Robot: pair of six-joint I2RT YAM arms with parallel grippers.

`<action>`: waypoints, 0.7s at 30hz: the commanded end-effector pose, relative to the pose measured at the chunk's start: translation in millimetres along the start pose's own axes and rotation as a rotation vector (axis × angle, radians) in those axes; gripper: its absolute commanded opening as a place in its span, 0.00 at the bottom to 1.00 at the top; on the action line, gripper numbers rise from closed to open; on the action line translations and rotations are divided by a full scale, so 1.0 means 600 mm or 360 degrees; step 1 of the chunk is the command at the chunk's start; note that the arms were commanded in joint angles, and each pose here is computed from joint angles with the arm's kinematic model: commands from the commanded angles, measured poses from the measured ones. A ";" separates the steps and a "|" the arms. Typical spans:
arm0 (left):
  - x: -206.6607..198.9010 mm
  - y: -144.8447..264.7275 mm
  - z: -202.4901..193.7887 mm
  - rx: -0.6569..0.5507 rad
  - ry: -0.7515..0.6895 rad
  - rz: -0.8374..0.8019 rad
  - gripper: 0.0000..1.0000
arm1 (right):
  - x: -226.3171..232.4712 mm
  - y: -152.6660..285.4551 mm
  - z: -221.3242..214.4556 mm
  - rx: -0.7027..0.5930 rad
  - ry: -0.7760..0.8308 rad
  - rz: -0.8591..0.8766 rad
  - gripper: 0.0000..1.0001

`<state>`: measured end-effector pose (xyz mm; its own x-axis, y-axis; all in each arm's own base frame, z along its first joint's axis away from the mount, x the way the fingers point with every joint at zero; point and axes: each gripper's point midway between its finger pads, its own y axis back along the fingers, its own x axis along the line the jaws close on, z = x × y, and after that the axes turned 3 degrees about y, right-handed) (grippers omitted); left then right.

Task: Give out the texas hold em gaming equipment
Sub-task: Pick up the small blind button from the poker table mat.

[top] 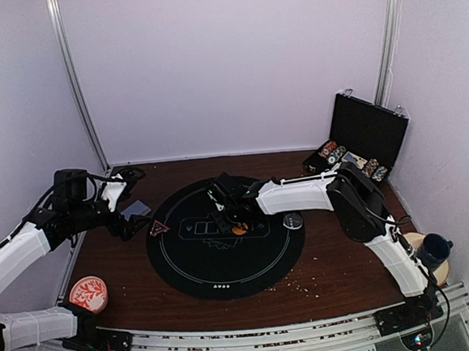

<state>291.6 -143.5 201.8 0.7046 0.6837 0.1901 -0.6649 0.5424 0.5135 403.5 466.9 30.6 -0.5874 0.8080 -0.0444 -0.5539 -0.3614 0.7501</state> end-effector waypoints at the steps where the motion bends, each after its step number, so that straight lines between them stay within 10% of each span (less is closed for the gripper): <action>1: 0.010 0.002 0.014 -0.0065 -0.0009 0.0046 0.98 | 0.035 -0.018 -0.068 0.0183 0.0070 0.0122 0.48; 21: 0.012 0.002 0.012 -0.0060 -0.0006 0.0058 0.98 | 0.129 0.094 -0.118 0.0169 0.0218 0.0426 0.52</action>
<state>292.1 -142.8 201.7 0.7009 0.6871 0.1915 -0.6679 0.5380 0.5142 334.2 477.2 31.1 -0.7178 0.6959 0.0224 -0.4338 -0.4721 0.7675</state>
